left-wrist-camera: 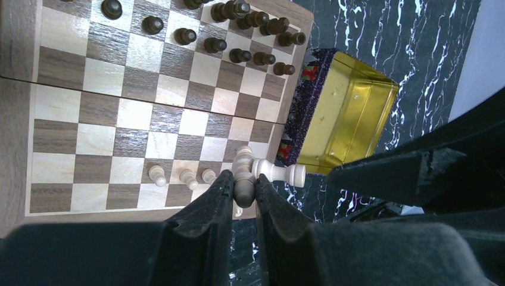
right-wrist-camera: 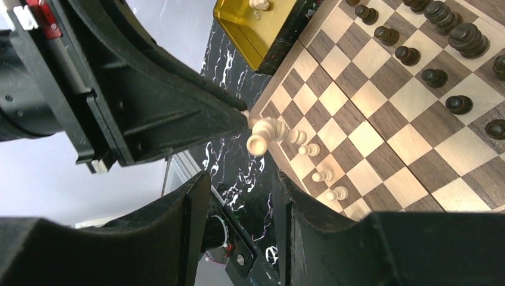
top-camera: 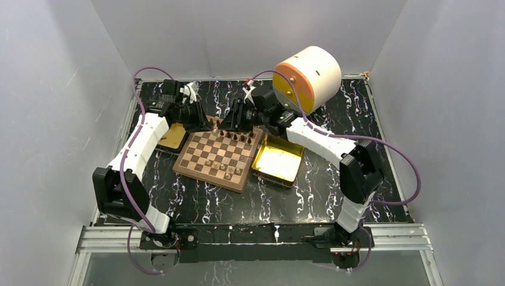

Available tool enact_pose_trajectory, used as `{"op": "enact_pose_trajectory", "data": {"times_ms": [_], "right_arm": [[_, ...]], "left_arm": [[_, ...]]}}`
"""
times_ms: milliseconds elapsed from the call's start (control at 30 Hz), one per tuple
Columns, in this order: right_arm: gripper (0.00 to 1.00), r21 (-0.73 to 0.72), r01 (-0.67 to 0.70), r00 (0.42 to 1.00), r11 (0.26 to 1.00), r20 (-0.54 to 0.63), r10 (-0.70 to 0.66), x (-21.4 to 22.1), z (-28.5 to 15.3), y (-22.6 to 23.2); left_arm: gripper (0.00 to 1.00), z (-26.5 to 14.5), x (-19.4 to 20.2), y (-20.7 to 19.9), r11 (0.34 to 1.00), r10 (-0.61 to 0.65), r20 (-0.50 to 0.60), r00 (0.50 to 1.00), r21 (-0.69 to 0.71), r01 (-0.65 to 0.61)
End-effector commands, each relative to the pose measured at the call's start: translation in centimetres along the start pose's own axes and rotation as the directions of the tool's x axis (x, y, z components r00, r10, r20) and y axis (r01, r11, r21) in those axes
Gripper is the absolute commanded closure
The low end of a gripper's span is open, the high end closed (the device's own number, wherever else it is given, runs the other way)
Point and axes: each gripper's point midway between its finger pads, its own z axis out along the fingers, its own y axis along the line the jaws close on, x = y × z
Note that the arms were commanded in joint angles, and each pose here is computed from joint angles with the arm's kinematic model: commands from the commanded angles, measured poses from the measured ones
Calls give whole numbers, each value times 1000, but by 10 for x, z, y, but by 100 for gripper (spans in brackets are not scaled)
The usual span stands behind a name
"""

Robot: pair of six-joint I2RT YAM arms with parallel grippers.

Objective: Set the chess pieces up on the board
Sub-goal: Pick up the chess piece from the storage box.

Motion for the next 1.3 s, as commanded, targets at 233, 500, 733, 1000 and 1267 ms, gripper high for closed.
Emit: {"op": "enact_pose_trajectory", "data": {"times_ms": [233, 500, 733, 1000, 1267], "right_arm": [[50, -25, 58, 998, 998, 4, -58, -12, 12, 19], [56, -9, 70, 998, 998, -6, -70, -8, 17, 17], [64, 11, 74, 997, 997, 4, -74, -10, 20, 14], [60, 21, 81, 997, 996, 13, -82, -13, 22, 12], [79, 28, 95, 995, 995, 5, -95, -10, 20, 10]], "left_arm": [[90, -18, 5, -18, 998, 21, 22, 1000, 66, -23], [90, -19, 7, -21, 997, 21, 19, 1000, 80, -22], [90, -20, 9, -21, 996, 21, 18, 1000, 84, -22], [90, -18, 11, -19, 997, 21, 11, 1000, 77, -22], [90, -16, 13, -14, 998, 23, 7, 1000, 58, -24]]}}
